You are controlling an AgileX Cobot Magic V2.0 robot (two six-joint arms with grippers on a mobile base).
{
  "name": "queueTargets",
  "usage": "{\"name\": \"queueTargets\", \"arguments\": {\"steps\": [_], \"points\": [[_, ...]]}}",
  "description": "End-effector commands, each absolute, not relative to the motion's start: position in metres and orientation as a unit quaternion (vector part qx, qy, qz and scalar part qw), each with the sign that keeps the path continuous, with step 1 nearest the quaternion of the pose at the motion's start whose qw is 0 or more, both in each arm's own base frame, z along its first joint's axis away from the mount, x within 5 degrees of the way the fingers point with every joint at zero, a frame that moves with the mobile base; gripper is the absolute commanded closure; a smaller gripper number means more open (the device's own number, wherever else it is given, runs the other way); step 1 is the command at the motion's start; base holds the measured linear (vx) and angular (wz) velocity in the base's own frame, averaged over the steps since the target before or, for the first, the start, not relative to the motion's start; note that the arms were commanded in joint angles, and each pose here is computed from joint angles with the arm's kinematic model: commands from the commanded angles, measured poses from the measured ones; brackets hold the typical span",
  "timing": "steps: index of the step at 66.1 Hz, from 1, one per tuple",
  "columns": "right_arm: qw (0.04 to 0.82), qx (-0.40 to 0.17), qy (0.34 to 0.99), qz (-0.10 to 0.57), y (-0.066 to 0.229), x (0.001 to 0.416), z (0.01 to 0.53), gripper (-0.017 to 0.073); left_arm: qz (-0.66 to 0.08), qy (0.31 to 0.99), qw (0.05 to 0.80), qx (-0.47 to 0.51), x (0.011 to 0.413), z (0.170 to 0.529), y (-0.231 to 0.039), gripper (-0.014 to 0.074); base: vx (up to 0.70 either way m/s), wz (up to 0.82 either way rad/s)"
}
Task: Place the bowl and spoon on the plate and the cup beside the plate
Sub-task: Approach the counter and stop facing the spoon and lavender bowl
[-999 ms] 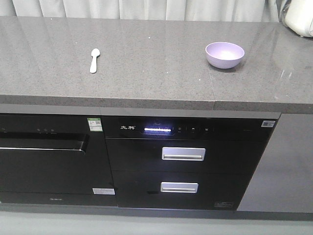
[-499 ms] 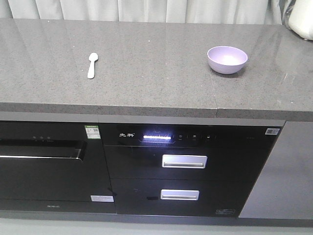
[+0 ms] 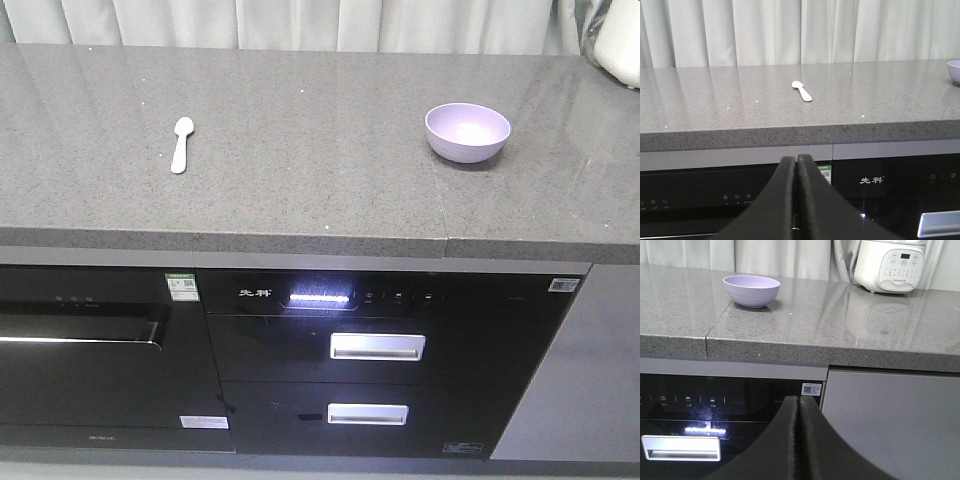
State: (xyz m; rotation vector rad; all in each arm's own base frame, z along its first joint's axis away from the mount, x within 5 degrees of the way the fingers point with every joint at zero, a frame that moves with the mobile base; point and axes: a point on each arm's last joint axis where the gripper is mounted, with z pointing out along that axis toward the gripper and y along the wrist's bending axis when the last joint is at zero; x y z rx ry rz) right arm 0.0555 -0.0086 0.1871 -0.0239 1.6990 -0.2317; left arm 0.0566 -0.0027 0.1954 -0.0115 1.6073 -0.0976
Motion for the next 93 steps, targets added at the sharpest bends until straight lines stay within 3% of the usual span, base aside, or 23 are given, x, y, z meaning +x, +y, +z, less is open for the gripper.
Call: {"name": "queueTargets", "arguments": {"steps": [1, 93], "points": [[0.68, -0.015, 0.725, -0.108, -0.0081, 0.0559, 0.1888, 0.0565, -0.051, 0.699, 0.713, -0.005, 0.0565, 0.1926, -0.0035, 0.0599, 0.08, -0.01], [0.68, -0.016, 0.725, -0.108, -0.0081, 0.0559, 0.1889, 0.0565, -0.051, 0.699, 0.713, -0.005, 0.0565, 0.1926, -0.0035, 0.0599, 0.06, -0.01]]}}
